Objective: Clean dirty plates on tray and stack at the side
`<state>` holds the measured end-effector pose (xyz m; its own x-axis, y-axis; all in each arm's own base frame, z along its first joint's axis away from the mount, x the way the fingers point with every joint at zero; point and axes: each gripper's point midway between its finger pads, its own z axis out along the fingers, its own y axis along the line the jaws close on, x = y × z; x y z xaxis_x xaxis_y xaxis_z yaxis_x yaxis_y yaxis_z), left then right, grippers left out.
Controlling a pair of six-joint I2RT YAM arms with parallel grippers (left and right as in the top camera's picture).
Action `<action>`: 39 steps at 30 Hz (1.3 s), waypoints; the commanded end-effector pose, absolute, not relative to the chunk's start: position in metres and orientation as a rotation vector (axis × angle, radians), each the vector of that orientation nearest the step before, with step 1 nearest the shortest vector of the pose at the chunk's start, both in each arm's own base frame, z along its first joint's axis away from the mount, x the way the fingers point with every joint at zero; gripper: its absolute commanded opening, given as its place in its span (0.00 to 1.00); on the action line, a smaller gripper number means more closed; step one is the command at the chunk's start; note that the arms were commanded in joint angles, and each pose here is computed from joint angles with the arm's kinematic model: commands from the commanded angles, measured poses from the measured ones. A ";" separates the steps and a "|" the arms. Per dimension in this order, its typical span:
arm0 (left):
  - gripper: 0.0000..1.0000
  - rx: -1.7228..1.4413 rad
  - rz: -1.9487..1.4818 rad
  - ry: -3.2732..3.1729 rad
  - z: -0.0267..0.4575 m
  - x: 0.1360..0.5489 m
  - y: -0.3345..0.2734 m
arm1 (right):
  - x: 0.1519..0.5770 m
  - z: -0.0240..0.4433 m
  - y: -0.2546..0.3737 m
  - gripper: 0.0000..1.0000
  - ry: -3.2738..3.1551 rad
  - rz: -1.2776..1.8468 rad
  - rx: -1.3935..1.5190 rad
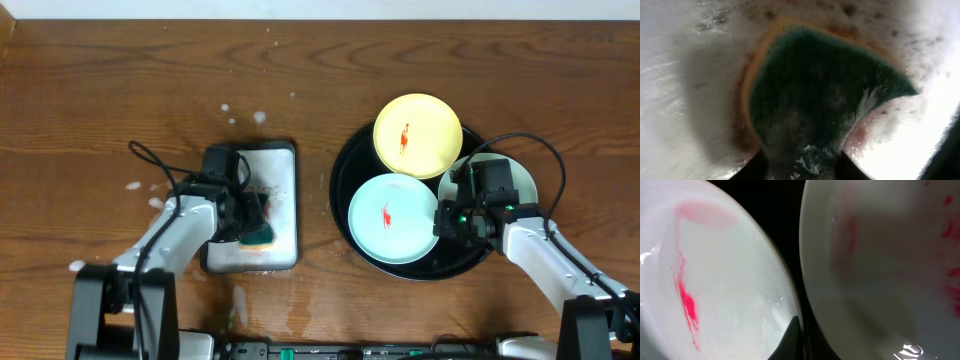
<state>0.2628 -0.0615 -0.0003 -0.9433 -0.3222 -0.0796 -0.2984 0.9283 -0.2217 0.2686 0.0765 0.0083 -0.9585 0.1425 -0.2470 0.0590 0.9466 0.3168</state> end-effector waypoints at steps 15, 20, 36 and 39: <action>0.52 -0.473 -0.169 3.034 0.027 0.263 -0.054 | 0.271 0.010 0.079 0.01 2.832 0.433 0.110; 0.22 -0.463 -0.147 3.076 -0.003 0.255 -0.056 | 0.271 0.010 0.079 0.01 2.832 0.433 0.109; 0.07 -0.323 -0.199 3.025 0.090 0.291 -0.086 | 0.268 0.009 0.079 0.01 2.844 0.431 0.111; 0.07 -0.208 -0.354 3.001 0.103 0.293 -0.128 | 0.268 0.009 0.079 0.01 2.847 0.430 0.111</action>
